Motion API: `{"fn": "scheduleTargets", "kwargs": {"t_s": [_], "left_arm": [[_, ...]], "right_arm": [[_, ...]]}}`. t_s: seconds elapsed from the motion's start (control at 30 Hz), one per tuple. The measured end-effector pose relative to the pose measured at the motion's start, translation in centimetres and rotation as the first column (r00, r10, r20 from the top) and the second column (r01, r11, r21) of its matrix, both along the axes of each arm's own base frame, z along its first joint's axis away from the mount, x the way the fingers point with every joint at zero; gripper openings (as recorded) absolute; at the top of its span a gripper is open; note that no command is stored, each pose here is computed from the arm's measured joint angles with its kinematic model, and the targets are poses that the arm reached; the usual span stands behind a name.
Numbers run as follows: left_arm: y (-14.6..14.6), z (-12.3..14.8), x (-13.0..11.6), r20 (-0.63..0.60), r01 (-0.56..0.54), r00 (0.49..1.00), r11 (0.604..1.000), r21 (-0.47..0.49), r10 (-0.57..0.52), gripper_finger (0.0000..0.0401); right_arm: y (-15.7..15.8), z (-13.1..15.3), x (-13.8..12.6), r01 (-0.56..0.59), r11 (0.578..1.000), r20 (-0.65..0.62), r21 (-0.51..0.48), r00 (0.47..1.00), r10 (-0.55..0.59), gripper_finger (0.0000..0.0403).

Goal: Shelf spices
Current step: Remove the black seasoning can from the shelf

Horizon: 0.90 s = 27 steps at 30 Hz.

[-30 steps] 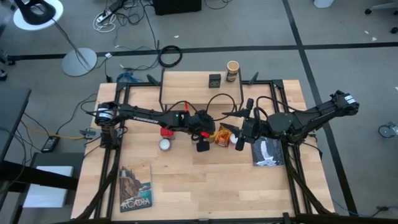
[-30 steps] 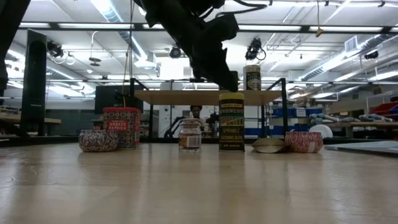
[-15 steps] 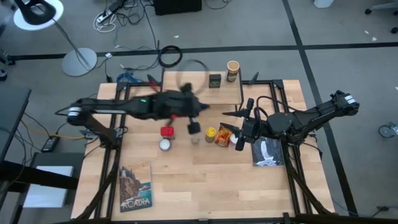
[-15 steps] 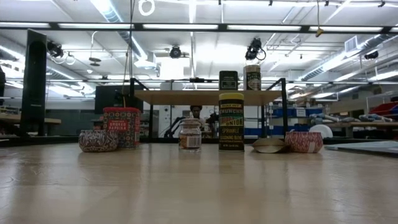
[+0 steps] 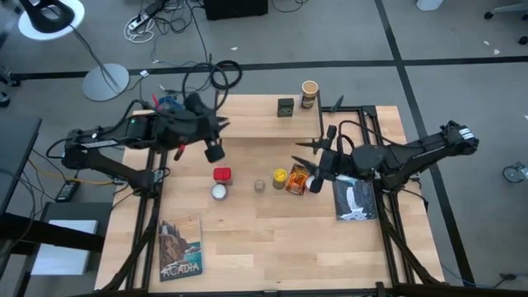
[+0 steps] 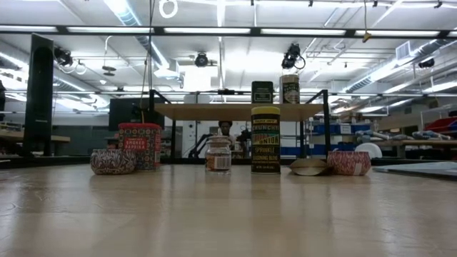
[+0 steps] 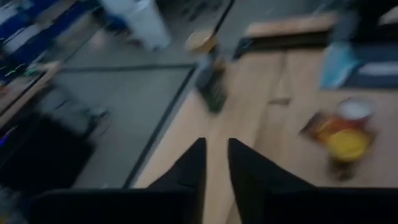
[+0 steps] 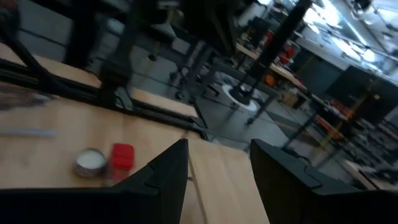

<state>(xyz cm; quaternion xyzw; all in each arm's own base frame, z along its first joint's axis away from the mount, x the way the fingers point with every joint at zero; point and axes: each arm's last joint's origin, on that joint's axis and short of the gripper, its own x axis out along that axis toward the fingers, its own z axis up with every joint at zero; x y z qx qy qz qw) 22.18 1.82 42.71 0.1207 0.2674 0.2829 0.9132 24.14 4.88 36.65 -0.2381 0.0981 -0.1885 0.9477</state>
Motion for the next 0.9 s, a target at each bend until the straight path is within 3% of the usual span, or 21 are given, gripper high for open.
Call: {"fn": "scheduleTargets", "kwargs": {"t_s": [0.23,0.43,0.53,0.73,0.9], "left_arm": [[0.0,-4.1,0.8,-0.124,-0.025,0.992,1.000,0.002,0.025,0.0197],[0.4,-7.3,2.0,-0.106,-0.040,0.994,0.999,0.005,0.041,0.0279],[0.6,-7.9,2.2,-0.092,-0.066,0.993,0.998,0.023,0.068,0.0293],[0.8,-7.7,2.4,-0.032,-0.134,0.990,0.989,0.059,0.136,0.0287],[0.7,-7.4,2.3,-0.007,-0.167,0.986,0.982,0.082,0.168,0.0269]], "right_arm": [[-4.2,0.1,0.5,0.150,0.988,-0.005,-0.024,0.989,-0.150,0.0185],[-8.1,-0.1,0.4,0.220,0.975,-0.065,0.033,0.974,-0.218,0.0201],[-9.3,0.0,0.4,0.289,0.957,-0.061,0.030,0.956,-0.287,0.0199],[-9.9,2.0,0.2,0.463,0.886,0.126,0.008,0.879,-0.461,0.0184],[-9.6,3.0,-0.1,0.506,0.862,0.203,0.012,0.843,-0.498,0.0163]]}}
